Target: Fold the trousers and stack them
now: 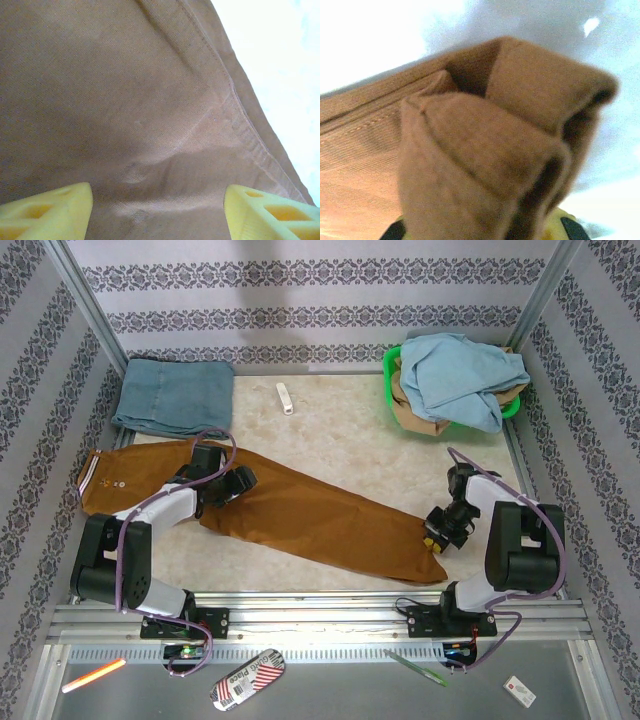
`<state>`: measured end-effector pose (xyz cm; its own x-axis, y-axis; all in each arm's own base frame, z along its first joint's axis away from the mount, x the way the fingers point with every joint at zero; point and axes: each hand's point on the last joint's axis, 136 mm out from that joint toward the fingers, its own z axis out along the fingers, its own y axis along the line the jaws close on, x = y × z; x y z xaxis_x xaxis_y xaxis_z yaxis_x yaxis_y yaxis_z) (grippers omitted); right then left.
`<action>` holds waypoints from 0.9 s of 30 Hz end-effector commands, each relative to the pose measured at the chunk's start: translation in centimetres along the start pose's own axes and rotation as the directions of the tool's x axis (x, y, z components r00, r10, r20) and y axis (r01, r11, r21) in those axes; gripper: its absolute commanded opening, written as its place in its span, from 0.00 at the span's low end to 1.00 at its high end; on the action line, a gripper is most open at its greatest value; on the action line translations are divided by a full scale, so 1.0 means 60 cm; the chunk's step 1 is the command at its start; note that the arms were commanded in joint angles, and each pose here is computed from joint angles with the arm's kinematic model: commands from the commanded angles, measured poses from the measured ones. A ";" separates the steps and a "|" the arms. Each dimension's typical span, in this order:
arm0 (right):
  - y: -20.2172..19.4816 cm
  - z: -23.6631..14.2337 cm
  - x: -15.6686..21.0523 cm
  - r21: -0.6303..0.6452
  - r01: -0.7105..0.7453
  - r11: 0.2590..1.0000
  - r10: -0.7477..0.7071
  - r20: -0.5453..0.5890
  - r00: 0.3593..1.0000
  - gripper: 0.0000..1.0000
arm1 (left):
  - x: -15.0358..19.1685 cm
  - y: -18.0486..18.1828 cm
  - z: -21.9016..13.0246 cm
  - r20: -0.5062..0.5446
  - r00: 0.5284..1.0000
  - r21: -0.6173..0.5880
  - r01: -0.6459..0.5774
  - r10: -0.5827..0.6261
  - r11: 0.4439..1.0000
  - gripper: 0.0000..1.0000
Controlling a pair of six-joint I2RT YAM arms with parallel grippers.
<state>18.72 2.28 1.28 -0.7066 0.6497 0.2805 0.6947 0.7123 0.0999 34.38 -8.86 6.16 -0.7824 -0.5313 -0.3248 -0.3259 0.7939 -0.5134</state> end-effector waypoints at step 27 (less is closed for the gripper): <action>0.214 -0.284 0.092 -0.427 0.334 0.840 -0.222 0.292 0.930 0.00 | 0.288 -0.164 0.102 -0.191 0.963 0.090 -0.176 0.190 0.980 0.68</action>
<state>25.57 9.60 18.69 -0.8458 0.5309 -0.0528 0.4200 0.7236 0.5477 30.61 -26.62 3.55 -0.8726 -0.3164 -0.3722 -0.0688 0.8339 -0.5476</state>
